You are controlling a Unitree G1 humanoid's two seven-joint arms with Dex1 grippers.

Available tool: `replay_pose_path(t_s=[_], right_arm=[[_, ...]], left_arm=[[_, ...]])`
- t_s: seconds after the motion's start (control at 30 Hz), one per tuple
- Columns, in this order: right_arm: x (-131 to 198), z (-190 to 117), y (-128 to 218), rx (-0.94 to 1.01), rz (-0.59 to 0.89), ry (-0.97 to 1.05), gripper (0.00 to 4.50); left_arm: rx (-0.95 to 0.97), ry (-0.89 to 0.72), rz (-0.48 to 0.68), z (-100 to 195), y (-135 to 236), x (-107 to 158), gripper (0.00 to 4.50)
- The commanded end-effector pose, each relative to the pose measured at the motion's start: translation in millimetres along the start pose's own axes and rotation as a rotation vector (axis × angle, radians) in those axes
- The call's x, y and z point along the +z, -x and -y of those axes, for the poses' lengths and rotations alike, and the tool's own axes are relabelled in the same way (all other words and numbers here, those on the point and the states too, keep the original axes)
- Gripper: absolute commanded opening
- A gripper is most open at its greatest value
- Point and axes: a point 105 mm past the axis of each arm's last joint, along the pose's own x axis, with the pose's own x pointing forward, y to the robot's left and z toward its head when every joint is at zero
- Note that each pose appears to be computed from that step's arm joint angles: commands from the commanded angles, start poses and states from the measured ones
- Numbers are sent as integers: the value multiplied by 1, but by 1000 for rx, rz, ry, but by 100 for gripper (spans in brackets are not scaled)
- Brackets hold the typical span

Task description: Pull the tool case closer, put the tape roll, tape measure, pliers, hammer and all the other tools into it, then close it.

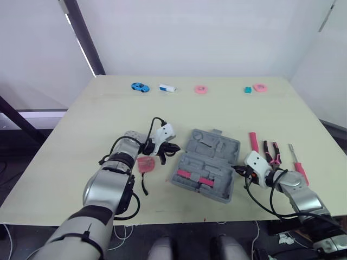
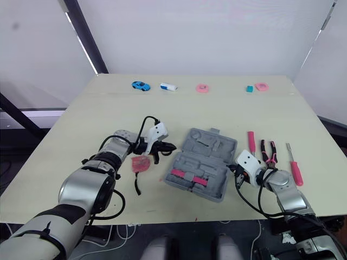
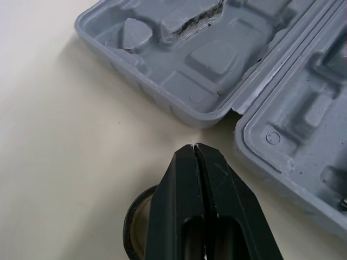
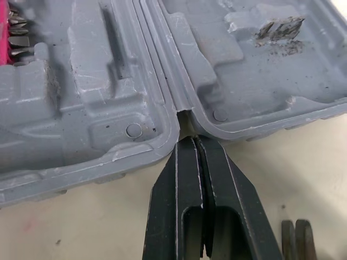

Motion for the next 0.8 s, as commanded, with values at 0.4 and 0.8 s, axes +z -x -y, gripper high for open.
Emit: replay_pose_path(t_s=[0.4, 0.8], right_arm=[[17, 3, -6, -16, 61, 35, 0], [17, 2, -8, -16, 67, 32, 0]], left_arm=[[-15, -32, -65, 2, -5, -1, 5], [-29, -14, -99, 7, -11, -7, 5]])
